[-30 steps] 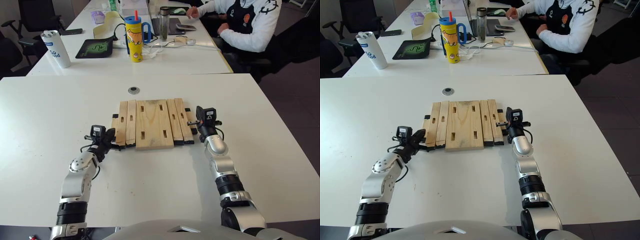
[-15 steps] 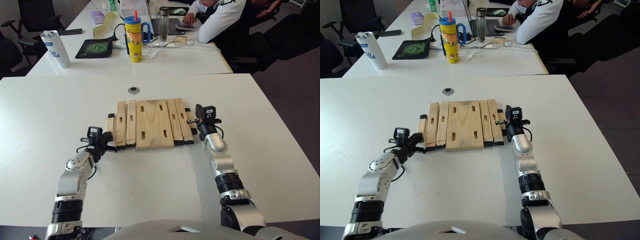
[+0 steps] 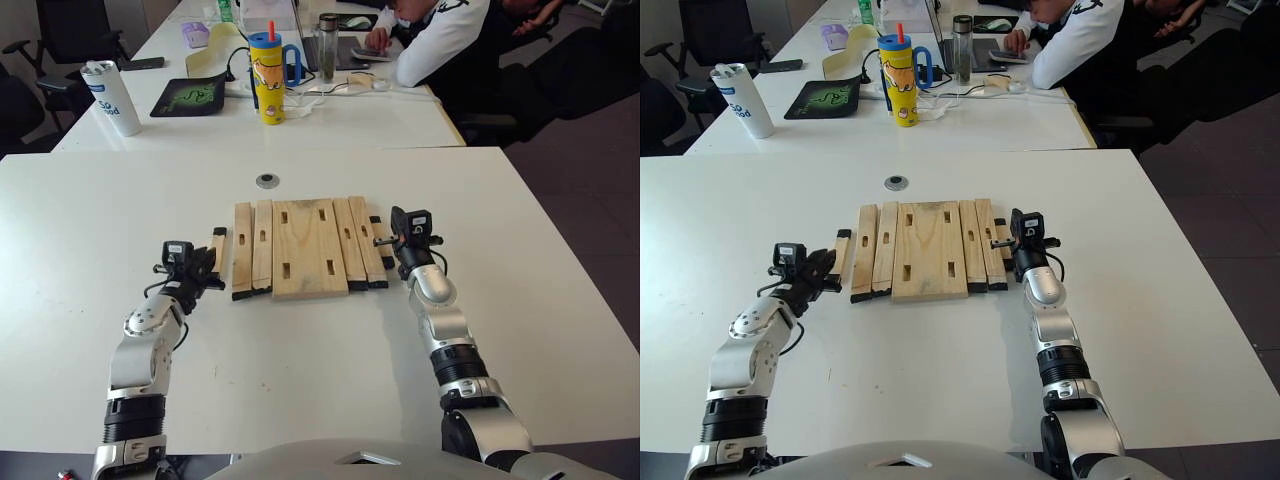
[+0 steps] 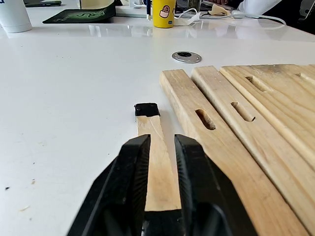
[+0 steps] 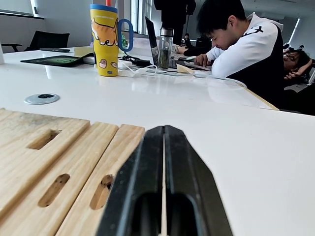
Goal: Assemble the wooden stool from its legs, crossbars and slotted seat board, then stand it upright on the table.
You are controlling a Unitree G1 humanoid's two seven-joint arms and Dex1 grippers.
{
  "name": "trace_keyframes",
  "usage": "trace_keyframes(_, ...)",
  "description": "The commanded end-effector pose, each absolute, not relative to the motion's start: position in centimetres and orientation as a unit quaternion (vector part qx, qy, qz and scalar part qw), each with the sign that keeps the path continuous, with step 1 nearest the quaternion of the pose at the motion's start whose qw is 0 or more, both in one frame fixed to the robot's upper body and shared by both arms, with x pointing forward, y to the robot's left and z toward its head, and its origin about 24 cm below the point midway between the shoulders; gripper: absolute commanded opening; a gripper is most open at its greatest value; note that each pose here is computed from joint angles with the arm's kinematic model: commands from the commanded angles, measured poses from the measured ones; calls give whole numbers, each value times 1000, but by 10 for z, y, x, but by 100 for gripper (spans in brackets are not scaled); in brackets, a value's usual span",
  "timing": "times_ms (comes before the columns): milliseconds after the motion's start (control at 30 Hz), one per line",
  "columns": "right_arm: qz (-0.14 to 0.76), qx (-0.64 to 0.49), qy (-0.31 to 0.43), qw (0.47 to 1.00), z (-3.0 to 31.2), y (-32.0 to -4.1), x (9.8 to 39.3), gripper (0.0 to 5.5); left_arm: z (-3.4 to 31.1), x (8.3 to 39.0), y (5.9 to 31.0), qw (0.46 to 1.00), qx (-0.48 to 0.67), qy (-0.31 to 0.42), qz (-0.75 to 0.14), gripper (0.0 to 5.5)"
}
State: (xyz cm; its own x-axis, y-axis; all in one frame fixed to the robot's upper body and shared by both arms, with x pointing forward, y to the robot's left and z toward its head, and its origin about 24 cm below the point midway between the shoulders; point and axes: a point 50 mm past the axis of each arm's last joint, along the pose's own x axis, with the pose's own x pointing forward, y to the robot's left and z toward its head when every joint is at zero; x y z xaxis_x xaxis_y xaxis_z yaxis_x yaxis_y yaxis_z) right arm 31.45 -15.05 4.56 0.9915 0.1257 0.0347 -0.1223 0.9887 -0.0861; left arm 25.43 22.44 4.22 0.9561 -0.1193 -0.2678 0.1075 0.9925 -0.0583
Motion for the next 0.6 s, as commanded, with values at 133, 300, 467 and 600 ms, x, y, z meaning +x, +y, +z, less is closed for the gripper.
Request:
trace_keyframes(133, 74, -60, -40, 995, 54, -149, 319, 0, 30, 249, 222, 984, -47, 168, -38, 199)
trace_keyframes(300, 74, -62, -40, 994, 54, -149, 319, 0, 21, 248, 221, 979, -52, 194, -32, 233)
trace_keyframes(467, 76, -63, -40, 994, 54, -149, 320, 0, 13, 247, 223, 976, -38, 213, -18, 233)
trace_keyframes(600, 77, -62, -39, 994, 54, -148, 320, 0, 13, 247, 223, 976, -33, 212, -16, 179)
